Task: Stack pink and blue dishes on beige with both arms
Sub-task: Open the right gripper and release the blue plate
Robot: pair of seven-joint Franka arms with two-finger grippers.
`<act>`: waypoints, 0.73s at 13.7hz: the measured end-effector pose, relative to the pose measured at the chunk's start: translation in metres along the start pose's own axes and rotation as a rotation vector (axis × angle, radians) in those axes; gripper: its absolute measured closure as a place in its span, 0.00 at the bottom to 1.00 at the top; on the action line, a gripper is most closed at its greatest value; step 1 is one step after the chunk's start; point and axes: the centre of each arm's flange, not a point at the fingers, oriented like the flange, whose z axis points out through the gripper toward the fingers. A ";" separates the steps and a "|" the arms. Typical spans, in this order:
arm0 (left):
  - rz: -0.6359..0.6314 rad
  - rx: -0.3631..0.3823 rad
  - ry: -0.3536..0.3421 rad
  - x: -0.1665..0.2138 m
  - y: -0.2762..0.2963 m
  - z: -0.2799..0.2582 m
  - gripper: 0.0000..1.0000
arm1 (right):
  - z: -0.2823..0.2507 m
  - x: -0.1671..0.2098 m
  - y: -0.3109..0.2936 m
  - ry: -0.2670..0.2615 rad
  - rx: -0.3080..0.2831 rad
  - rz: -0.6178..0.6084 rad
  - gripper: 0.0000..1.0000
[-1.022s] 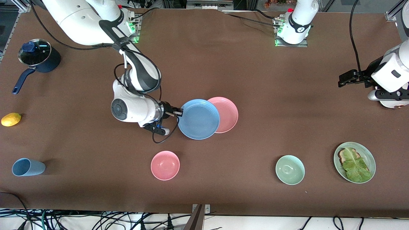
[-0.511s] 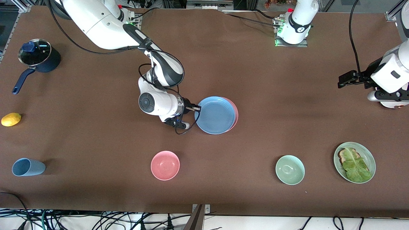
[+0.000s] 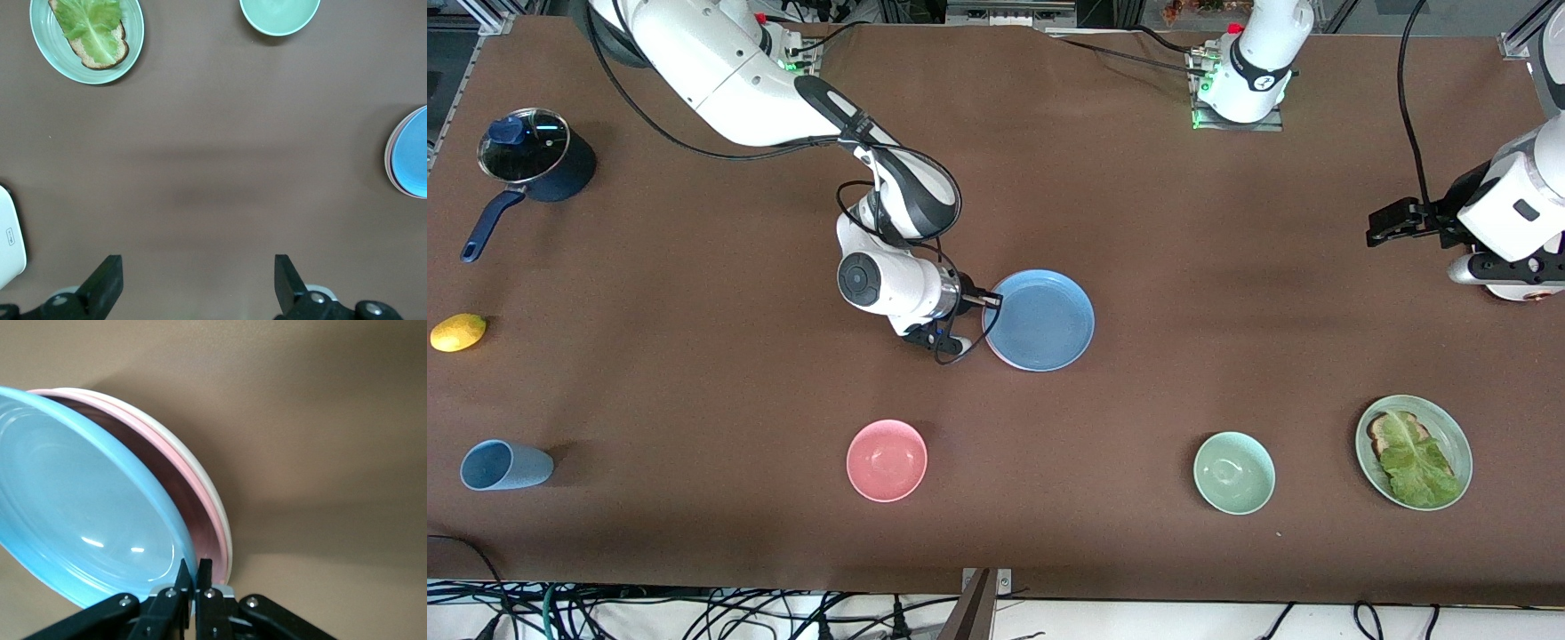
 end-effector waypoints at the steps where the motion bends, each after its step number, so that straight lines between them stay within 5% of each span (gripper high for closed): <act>1: 0.000 0.000 -0.001 0.000 0.000 0.000 0.00 | 0.000 0.000 0.000 0.000 0.001 0.000 0.95; 4: -0.001 0.000 -0.001 0.000 -0.001 0.001 0.00 | -0.001 0.001 0.000 0.001 0.001 0.000 0.92; 10: -0.002 0.000 -0.001 0.000 -0.001 0.001 0.00 | -0.016 0.005 -0.005 0.024 0.008 -0.008 0.34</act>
